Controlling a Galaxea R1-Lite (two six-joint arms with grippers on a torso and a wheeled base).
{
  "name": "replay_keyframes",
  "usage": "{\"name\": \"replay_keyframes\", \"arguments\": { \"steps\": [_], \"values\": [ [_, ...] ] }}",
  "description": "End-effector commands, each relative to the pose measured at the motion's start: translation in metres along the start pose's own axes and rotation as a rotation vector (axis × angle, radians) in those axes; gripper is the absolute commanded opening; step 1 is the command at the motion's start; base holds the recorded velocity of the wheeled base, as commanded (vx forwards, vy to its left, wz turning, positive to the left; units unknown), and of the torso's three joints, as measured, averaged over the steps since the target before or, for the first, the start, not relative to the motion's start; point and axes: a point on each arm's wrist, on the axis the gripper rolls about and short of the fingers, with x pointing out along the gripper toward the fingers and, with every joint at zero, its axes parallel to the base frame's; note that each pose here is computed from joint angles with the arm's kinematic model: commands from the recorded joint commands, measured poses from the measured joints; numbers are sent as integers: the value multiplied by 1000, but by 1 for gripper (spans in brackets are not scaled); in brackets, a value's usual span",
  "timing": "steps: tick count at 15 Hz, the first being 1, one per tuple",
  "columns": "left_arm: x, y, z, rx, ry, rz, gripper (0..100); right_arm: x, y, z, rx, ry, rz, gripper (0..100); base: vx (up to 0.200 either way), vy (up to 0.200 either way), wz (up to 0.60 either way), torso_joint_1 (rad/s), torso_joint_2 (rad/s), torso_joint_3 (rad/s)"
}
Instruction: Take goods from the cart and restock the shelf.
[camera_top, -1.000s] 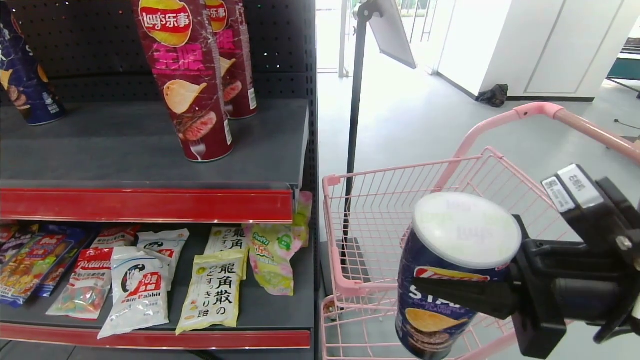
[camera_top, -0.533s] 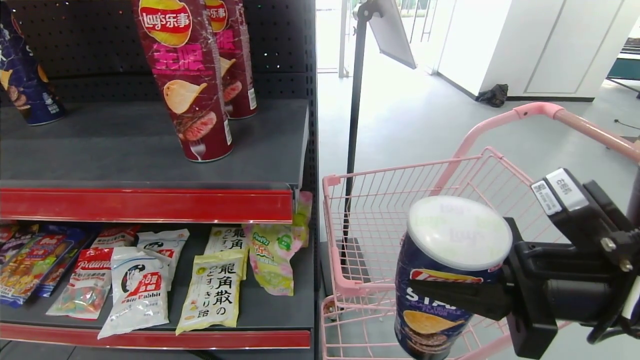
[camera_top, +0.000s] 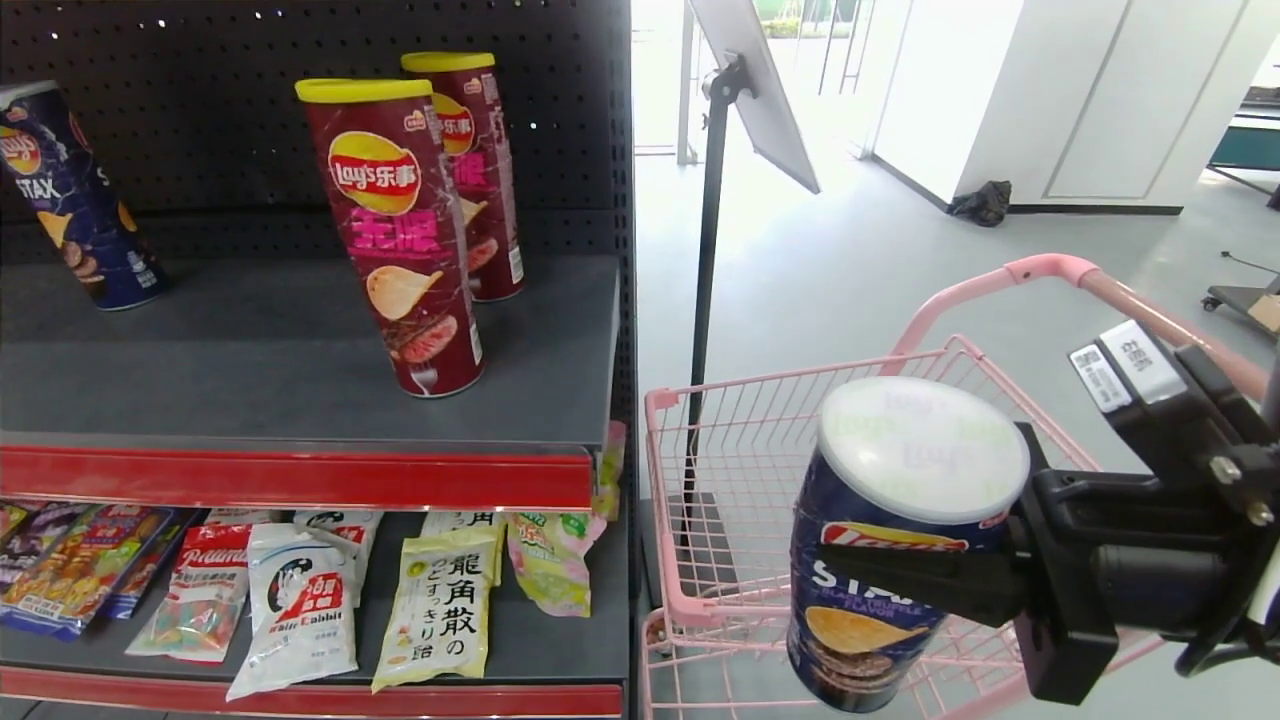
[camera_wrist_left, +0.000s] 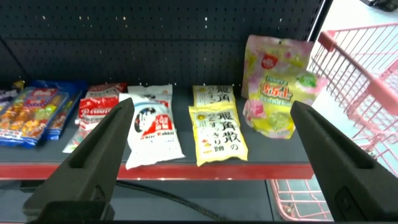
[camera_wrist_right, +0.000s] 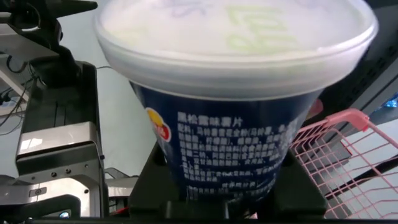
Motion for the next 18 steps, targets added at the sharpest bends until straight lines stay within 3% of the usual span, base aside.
{"name": "replay_keyframes", "arguments": {
  "steps": [1, 9, 18],
  "values": [
    [0, 0, 0, 0, 2, 0, 100, -1, 0, 1, -4, -4, -6, 0, 0, 0, 0, 207, -535, -330],
    [0, 0, 0, 0, 2, 0, 100, -1, 0, 6, -15, -17, -13, 0, 0, 0, 0, 239, -572, -335],
    [0, 0, 0, 0, 2, 0, 100, -4, 3, 1, -11, -7, -13, 0, 0, 0, 0, 177, -388, -213]
  ]
}}
